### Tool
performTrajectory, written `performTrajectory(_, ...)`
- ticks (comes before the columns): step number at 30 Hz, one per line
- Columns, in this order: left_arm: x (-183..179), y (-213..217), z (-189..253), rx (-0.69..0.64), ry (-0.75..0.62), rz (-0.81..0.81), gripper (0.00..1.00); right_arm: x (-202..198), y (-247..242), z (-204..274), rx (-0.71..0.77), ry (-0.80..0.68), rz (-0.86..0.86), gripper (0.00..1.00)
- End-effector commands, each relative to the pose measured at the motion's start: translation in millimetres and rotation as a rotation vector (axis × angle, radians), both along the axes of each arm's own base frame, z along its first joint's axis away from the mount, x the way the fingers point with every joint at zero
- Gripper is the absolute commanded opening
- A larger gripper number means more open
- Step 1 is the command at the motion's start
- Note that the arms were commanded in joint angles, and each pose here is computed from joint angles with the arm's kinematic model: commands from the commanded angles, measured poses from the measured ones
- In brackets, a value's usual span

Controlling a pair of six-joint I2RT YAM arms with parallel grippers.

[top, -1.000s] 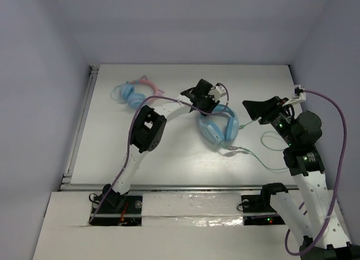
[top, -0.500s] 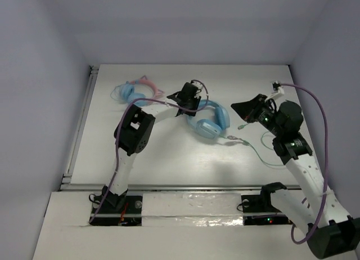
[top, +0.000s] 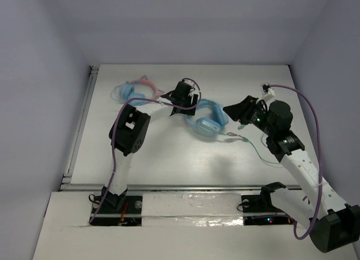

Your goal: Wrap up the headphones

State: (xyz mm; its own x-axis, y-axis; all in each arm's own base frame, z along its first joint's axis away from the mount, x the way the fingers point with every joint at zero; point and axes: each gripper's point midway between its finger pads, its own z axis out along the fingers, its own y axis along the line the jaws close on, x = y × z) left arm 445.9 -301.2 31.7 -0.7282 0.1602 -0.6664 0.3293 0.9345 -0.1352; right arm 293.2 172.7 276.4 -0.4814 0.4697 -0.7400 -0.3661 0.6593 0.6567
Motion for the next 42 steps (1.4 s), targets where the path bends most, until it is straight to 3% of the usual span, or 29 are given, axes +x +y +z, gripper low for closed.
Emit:
performTrajectory(1, -1.8, -14.1, 7.9, -0.021, -0.002, -0.038, 0.64, -0.1, 2.8, 22.8, 0.022, -0.098, 0.006, 0.5)
performTrajectory(8, -1.8, -24.9, -7.8, 0.014, 0.012, -0.062, 0.52, -1.3, 6.2, 24.5, 0.043, -0.109, 0.024, 0.41)
performTrajectory(13, 2.4, -30.5, -0.1, -0.01, -0.01, -0.072, 0.0, -6.4, 11.4, 24.9, 0.051, -0.114, 0.065, 0.27)
performTrajectory(19, 6.4, -22.9, 65.0, -0.197, -0.066, -0.076, 0.0, -4.3, 12.2, 20.2, 0.036, -0.115, 0.071, 0.15)
performTrajectory(23, 5.1, -7.8, 150.6, -0.359, -0.168, -0.061, 0.0, -16.1, 24.8, 33.1, 0.057, -0.146, 0.176, 0.14)
performTrajectory(26, -5.6, 3.3, 194.2, -0.465, -0.201, -0.061, 0.0, -25.1, 25.7, 51.4, 0.063, -0.201, 0.203, 0.3)
performTrajectory(27, -9.7, 7.5, 199.6, -0.483, -0.198, -0.059, 0.0, -25.9, 24.1, 54.1, 0.056, -0.211, 0.196, 0.52)
performTrajectory(30, -27.4, 18.2, 233.6, -0.571, -0.19, -0.069, 0.0, -32.6, 19.4, 68.3, 0.045, -0.279, 0.185, 0.85)
performTrajectory(31, -34.5, 20.2, 238.1, -0.582, -0.177, -0.064, 0.0, -33.9, 19.3, 67.3, 0.041, -0.294, 0.188, 0.89)
performTrajectory(37, -67.7, 62.4, 285.2, -0.545, -0.224, -0.016, 0.0, -37.7, 25.5, 73.1, 0.021, -0.38, 0.248, 0.94)
performTrajectory(42, -82.6, 88.8, 320.7, -0.534, -0.239, -0.042, 0.0, -46.8, 35.7, 58.5, 0.016, -0.384, 0.347, 0.88)
